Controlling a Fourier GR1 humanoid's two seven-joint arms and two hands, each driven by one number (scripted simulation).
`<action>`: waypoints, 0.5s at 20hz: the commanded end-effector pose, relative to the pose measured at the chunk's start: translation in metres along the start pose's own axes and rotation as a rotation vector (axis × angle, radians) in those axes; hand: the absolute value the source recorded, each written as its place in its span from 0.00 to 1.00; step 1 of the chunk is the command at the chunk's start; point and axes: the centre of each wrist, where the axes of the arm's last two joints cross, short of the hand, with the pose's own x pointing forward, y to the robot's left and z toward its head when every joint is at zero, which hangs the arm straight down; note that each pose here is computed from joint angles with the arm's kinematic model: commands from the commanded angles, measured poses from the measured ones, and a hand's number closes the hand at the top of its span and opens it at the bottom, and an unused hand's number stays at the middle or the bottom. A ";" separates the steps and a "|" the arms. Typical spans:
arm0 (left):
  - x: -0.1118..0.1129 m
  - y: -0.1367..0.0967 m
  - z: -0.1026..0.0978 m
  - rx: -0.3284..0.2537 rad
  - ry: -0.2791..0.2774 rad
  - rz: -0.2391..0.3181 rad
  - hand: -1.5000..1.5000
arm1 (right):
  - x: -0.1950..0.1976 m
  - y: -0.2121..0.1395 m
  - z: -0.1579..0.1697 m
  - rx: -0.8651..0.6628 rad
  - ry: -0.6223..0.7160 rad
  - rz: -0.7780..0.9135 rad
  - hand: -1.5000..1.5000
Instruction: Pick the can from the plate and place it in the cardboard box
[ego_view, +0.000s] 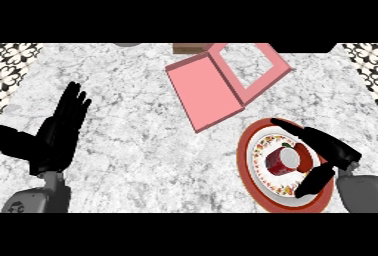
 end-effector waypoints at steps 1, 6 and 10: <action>-0.009 -0.001 0.020 0.000 0.002 0.018 0.50 | 0.009 0.024 -0.007 -0.001 0.011 0.000 0.00; -0.002 -0.016 0.003 -0.002 0.001 0.010 0.50 | -0.001 0.002 -0.026 0.005 -0.006 0.032 0.00; -0.008 0.008 -0.001 0.019 -0.006 0.008 0.50 | -0.015 0.022 -0.010 -0.006 -0.030 0.027 0.00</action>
